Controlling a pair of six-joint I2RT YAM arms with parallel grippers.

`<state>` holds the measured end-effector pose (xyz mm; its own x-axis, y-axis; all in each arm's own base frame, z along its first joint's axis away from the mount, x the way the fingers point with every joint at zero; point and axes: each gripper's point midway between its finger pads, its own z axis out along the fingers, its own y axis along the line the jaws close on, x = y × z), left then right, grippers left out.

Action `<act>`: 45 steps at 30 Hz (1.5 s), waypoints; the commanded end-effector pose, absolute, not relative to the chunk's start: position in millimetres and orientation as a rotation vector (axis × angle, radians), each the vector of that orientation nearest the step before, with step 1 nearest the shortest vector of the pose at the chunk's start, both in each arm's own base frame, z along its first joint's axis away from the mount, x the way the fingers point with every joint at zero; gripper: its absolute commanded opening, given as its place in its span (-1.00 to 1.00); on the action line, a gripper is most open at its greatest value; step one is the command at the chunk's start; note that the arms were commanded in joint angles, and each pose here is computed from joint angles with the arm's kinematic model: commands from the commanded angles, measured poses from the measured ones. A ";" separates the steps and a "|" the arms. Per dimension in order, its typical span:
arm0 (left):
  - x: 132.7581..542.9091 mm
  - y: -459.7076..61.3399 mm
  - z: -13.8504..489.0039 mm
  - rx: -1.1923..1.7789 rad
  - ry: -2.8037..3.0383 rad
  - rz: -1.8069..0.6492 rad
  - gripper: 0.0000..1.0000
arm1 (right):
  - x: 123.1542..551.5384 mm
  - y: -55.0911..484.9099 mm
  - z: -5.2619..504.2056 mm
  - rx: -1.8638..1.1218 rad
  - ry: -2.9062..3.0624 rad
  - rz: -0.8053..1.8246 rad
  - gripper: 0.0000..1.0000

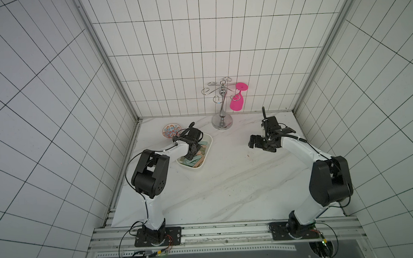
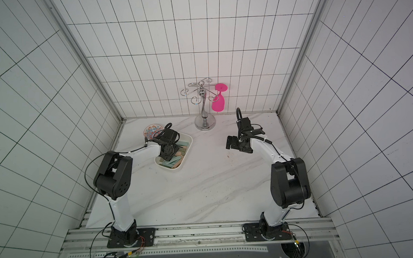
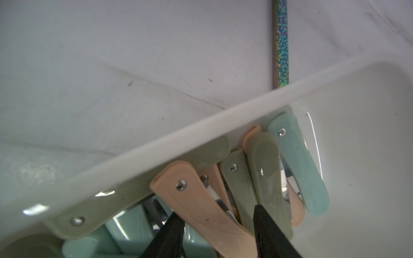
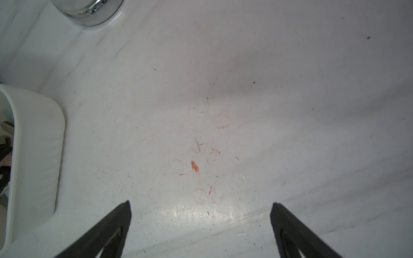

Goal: Take the fruit knife out of the storage box
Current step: Pick up the fruit knife from the storage box.

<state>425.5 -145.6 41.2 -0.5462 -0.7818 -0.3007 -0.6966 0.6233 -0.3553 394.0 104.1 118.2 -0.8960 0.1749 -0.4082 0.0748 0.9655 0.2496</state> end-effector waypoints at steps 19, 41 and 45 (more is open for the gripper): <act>422.5 -142.6 74.1 -1.015 2.399 -0.206 -0.92 | 396.6 119.0 124.6 0.141 2.682 0.380 0.97; 426.0 -261.3 198.3 -0.095 2.315 -0.619 -1.00 | 394.3 116.6 167.3 0.179 2.621 0.345 0.97; 412.5 -301.2 199.3 0.063 2.324 -0.745 -1.00 | 390.3 107.9 177.2 0.222 2.600 0.322 0.97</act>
<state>415.4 -270.9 175.2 -0.7789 -0.2313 -0.5830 0.0829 0.8834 -0.4612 391.7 115.0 150.3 -0.8843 0.1855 -0.4286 0.0673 0.9588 0.2761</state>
